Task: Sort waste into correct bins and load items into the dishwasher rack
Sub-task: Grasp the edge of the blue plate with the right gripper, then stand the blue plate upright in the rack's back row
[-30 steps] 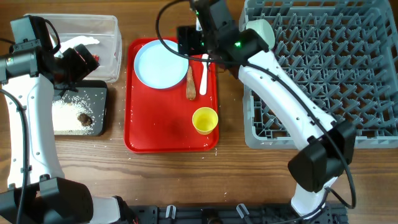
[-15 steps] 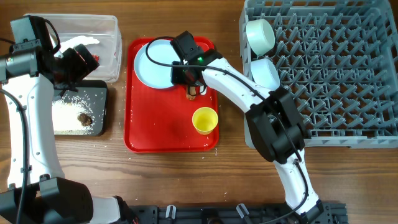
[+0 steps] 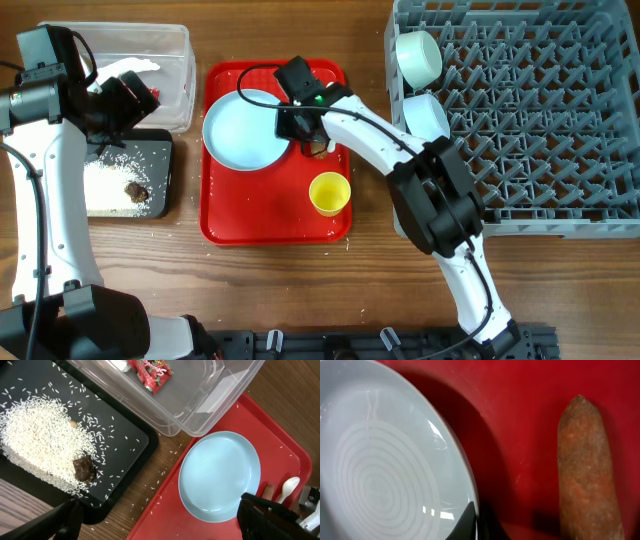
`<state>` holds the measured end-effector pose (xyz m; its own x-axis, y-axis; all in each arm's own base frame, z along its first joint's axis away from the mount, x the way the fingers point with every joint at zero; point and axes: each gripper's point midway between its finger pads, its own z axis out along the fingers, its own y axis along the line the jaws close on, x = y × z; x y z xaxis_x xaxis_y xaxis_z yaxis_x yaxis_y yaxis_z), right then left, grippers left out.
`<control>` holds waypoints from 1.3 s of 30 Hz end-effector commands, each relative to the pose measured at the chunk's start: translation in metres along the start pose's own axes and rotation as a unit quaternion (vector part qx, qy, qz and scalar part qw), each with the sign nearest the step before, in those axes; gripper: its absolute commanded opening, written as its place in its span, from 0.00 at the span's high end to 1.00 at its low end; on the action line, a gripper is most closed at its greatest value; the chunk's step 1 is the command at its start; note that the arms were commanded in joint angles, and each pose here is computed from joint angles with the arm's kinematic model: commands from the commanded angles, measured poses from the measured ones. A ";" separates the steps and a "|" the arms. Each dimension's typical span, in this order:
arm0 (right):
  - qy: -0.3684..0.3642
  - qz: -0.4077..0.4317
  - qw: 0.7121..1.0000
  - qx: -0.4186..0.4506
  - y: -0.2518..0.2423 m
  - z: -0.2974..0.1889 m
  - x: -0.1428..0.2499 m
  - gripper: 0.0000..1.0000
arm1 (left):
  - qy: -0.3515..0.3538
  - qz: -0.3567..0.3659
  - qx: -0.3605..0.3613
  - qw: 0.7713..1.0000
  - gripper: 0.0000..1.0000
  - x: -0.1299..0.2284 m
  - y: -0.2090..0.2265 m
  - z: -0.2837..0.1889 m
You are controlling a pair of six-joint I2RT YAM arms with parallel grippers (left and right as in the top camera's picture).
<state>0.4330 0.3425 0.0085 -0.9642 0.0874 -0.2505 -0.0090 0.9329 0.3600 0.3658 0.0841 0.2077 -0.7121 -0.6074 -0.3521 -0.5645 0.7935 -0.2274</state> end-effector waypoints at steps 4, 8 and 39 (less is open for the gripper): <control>-0.176 -0.173 0.966 -0.075 0.049 -0.167 -0.095 0.96 | -0.002 -0.002 -0.008 1.000 0.00 -0.002 0.004 0.002; -0.387 -0.166 0.899 0.121 -0.032 -0.358 -0.155 0.96 | -0.002 -0.002 -0.008 1.000 0.00 -0.002 0.004 0.002; -0.163 -0.207 0.822 0.506 -0.304 -0.326 -0.179 0.96 | -0.002 -0.002 -0.008 1.000 0.00 -0.002 0.004 0.002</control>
<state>0.5172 -0.0726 0.2513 -0.8028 -0.3630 -0.4731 0.0974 0.7029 -0.7046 0.3658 0.0841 0.2077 -0.7121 -0.6074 -0.3521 -0.5645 0.7935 -0.2274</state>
